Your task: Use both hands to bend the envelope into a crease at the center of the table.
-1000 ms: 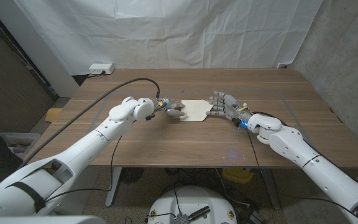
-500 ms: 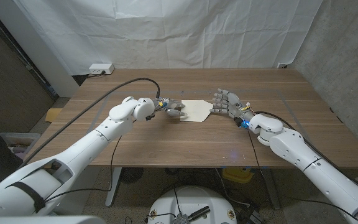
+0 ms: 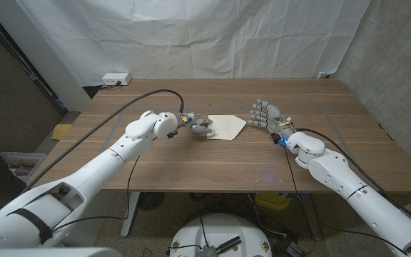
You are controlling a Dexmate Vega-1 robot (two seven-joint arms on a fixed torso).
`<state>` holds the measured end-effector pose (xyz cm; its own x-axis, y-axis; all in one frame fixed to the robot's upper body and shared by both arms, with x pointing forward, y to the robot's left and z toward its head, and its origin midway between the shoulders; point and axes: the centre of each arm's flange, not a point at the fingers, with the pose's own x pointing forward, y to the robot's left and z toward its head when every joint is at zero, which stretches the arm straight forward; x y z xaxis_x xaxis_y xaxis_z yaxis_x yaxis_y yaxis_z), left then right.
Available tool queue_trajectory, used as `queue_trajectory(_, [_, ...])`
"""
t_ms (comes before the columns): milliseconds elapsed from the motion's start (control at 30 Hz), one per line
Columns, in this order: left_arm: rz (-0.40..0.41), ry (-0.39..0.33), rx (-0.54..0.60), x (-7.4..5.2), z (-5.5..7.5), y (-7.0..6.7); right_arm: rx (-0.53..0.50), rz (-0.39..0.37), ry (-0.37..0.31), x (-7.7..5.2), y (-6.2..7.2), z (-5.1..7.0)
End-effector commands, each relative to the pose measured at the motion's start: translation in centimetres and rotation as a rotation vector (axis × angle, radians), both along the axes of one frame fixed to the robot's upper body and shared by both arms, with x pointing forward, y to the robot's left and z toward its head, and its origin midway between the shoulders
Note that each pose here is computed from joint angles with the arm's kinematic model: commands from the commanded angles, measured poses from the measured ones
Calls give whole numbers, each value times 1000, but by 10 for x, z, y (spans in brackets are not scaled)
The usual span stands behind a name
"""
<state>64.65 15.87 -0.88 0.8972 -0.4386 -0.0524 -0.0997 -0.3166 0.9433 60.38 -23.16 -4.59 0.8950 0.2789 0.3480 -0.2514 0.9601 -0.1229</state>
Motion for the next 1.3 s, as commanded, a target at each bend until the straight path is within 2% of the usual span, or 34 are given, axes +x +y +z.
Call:
queue_trajectory(33, [3,4,-1,0,-1,-1,-10,-33,38,1,-3,-3])
queue_trajectory(267, [1,3,2,2,-1,-2,-7,75,109,8,6,-10])
queue_trajectory(700, [3,5,0,5,-1,0,81,197,109,19,13,-15])
queue_trajectory(900, [-1,7,0,6,0,-1,84,243,118,23,17,-15])
queue_trajectory(1000, [-3,8,3,7,0,-2,77,241,113,23,18,-15])
queue_trajectory(1133, [-6,9,5,8,0,-2,107,200,75,20,16,-14])
queue_trajectory(1300, [-7,3,2,9,2,-2,80,220,96,20,15,-12])
